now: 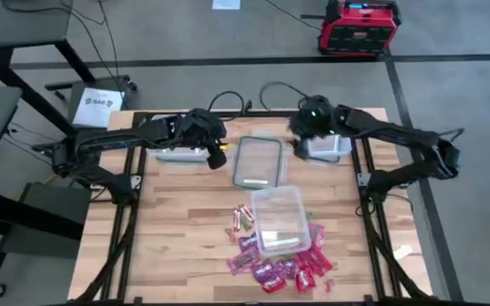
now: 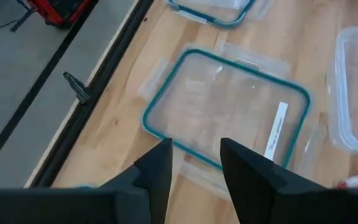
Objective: Sort candy
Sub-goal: Open the bottom left transparent bin
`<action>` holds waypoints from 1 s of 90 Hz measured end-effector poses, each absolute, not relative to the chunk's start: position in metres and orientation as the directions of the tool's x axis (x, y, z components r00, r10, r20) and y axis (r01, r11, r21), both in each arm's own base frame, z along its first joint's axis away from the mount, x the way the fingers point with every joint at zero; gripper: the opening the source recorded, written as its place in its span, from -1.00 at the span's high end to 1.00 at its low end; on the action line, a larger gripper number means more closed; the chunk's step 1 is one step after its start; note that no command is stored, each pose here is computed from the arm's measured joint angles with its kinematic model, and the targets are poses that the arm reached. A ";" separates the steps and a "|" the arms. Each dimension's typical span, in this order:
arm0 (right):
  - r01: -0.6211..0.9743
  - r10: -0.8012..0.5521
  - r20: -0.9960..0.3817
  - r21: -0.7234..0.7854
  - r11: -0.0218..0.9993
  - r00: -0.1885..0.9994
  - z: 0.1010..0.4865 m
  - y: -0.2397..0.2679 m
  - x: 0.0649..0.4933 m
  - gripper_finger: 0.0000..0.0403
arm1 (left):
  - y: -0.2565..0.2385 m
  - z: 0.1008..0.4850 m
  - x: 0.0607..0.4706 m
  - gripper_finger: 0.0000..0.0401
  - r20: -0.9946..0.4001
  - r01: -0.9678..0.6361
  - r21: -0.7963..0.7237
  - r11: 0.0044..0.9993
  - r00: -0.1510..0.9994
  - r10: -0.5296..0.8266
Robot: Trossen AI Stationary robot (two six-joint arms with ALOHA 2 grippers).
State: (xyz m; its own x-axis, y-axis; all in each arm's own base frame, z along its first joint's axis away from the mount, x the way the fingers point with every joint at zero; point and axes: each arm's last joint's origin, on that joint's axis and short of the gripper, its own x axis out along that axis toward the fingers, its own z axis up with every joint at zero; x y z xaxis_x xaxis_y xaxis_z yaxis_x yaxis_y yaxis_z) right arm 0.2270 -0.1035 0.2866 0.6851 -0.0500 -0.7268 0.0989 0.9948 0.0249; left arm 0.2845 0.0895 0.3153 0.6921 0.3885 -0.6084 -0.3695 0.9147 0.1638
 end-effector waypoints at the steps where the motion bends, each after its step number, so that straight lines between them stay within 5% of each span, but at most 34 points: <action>1: 0.079 -0.022 -0.731 0.044 0.996 0.682 0.285 -0.100 0.226 -0.16 | 0.090 0.315 0.284 0.39 -0.609 -0.369 0.164 0.915 0.692 0.388; 16: -0.068 0.143 -0.790 0.127 0.990 0.597 0.242 -0.056 0.227 -0.13 | 0.090 0.315 0.284 0.39 -0.609 -0.371 0.162 0.915 0.691 0.388; 43: -0.049 0.013 -0.830 -0.017 0.999 0.558 0.203 -0.030 0.254 -0.05 | 0.089 0.314 0.284 0.39 -0.616 -0.374 0.156 0.914 0.687 0.386; 64: -0.105 0.109 -0.870 0.067 0.992 0.481 0.172 -0.024 0.270 -0.01 | 0.089 0.314 0.284 0.39 -0.620 -0.375 0.154 0.914 0.684 0.385; 74: -0.071 0.034 -0.893 0.003 0.997 0.449 0.161 -0.027 0.275 0.27 | 0.089 0.315 0.285 0.39 -0.610 -0.377 0.152 0.914 0.691 0.387; 85: -0.100 0.035 -0.908 -0.008 0.995 0.419 0.169 -0.030 0.280 0.86 | 0.089 0.315 0.284 0.39 -0.612 -0.376 0.152 0.914 0.690 0.386; 90: -0.100 0.049 -0.913 0.009 0.995 0.406 0.178 -0.032 0.280 0.92 | 0.089 0.314 0.284 0.39 -0.614 -0.376 0.152 0.914 0.688 0.386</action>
